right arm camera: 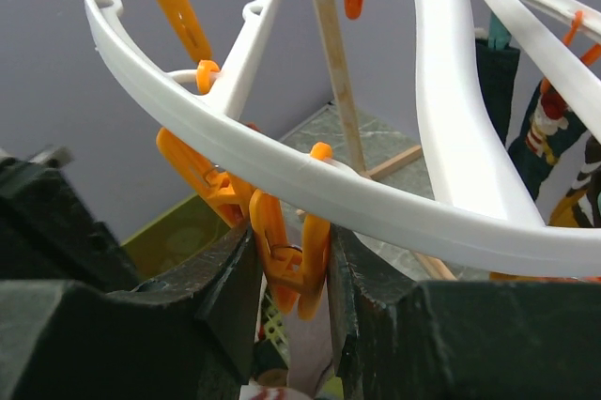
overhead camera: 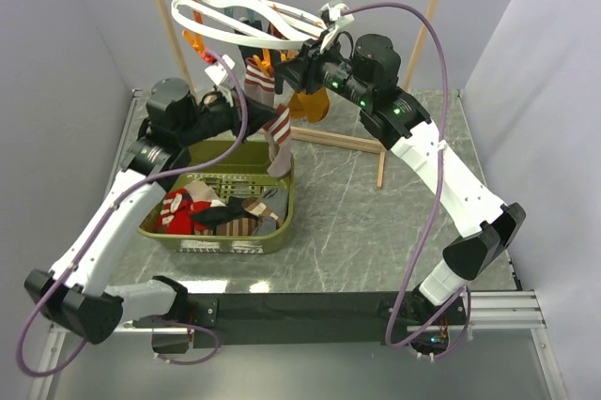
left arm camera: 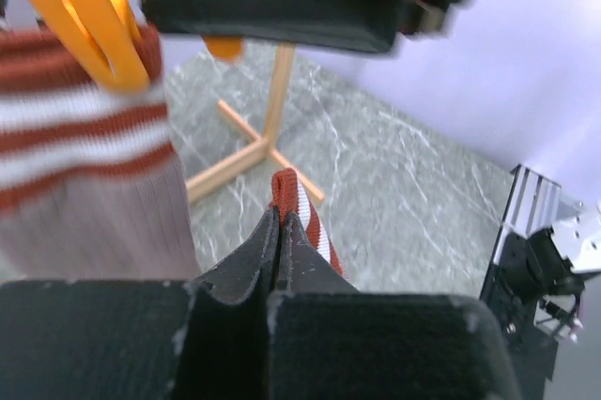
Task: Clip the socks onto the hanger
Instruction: Clamp the sock onto the hanger.
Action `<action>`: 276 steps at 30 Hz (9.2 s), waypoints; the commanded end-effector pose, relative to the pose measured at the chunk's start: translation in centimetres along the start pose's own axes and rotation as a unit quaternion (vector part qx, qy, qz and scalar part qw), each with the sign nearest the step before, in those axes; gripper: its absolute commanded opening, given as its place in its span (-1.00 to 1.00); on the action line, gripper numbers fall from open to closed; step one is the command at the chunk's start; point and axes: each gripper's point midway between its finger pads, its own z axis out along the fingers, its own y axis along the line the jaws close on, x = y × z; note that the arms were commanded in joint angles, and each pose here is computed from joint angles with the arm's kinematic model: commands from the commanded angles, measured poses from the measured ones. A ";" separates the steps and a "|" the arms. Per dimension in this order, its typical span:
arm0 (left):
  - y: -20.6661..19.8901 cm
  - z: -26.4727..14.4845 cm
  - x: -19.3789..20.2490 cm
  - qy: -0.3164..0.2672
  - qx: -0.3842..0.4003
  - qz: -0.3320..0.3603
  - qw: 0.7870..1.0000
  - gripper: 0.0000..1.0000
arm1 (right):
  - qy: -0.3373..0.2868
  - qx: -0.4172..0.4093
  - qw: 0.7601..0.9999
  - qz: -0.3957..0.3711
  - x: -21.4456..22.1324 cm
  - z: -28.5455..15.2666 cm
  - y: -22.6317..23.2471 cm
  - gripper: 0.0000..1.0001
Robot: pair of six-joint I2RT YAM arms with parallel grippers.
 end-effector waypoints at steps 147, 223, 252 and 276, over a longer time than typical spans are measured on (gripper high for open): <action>-3.1 1.6 -9.2 -0.148 0.200 0.149 0.957 -0.99 | -0.069 -0.158 0.984 0.039 -5.3 -3.2 6.0 -1.00; -1.3 2.0 -7.9 -0.143 0.154 0.115 0.971 -0.99 | -0.033 -0.087 0.991 0.095 -5.7 -2.4 3.6 -0.79; -2.4 1.3 -8.4 -0.149 0.216 0.090 0.961 -0.99 | -0.066 -0.113 0.990 0.060 -5.3 -3.5 4.3 -0.80; 3.0 2.3 -6.4 -0.128 0.056 0.025 0.990 -0.91 | -0.030 -0.029 0.997 0.063 -5.4 -5.9 2.0 0.54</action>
